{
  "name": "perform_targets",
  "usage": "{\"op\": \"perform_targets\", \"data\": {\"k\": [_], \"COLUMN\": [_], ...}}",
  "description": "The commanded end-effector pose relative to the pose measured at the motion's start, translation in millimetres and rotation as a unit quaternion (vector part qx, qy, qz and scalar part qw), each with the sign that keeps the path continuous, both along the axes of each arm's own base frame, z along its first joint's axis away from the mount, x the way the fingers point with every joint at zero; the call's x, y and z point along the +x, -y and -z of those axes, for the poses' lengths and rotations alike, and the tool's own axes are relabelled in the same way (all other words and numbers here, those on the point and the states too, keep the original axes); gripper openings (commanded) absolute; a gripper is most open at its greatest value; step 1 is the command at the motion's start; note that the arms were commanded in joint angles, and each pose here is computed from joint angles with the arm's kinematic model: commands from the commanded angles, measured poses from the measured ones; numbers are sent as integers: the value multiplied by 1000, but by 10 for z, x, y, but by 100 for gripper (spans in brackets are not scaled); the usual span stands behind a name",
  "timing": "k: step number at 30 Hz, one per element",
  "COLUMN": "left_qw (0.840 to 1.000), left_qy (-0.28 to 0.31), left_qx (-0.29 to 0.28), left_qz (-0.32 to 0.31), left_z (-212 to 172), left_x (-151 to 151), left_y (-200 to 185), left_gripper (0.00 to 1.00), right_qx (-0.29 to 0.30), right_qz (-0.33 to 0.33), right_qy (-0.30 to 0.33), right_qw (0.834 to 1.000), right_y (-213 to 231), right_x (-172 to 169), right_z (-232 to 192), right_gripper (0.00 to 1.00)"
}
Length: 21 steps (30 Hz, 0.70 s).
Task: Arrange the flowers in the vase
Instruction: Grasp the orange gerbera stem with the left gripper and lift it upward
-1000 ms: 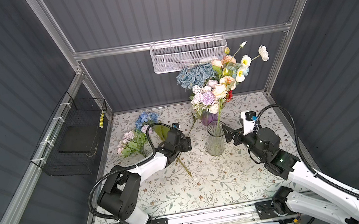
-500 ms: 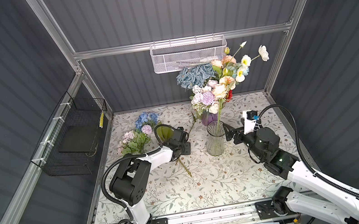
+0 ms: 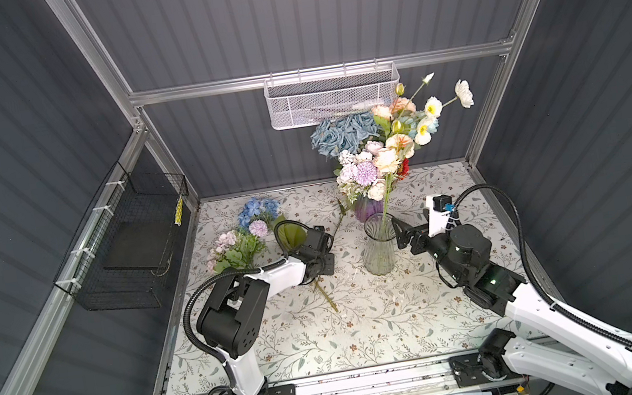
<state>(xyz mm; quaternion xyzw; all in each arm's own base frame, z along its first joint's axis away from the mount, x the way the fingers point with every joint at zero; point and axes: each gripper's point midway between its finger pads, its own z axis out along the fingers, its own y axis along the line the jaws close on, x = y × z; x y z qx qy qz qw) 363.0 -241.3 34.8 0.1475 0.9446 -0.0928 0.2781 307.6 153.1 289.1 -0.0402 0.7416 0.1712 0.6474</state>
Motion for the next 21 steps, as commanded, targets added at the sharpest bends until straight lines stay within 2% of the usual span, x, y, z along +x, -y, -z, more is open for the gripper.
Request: {"op": "perform_targets", "data": {"k": [1, 2, 6, 11, 15, 21], "left_qw": [1000, 1000, 1000, 998, 993, 973], "left_qy": [4, 5, 12, 26, 43, 68], "left_qx": [-6, -7, -14, -50, -105, -193], "left_qz": [3, 3, 2, -7, -37, -108], "left_z": [-72, -76, -142, -283, -480, -762], "left_x": [46, 43, 54, 46, 45, 65], "left_y": [23, 22, 34, 76, 109, 78], "left_gripper": [3, 0, 0, 0, 0, 0], "right_qx": [10, 10, 13, 12, 2, 20], "right_qz": [0, 0, 6, 18, 9, 8], "right_qy": [20, 20, 21, 18, 12, 25], "right_qw": [1000, 1000, 1000, 1000, 1000, 999], "right_y": [8, 9, 33, 76, 55, 66], "right_x": [6, 2, 0, 2, -8, -36], "right_z": [-157, -158, -168, -174, -174, -210], "right_gripper": [99, 99, 99, 99, 99, 99]}}
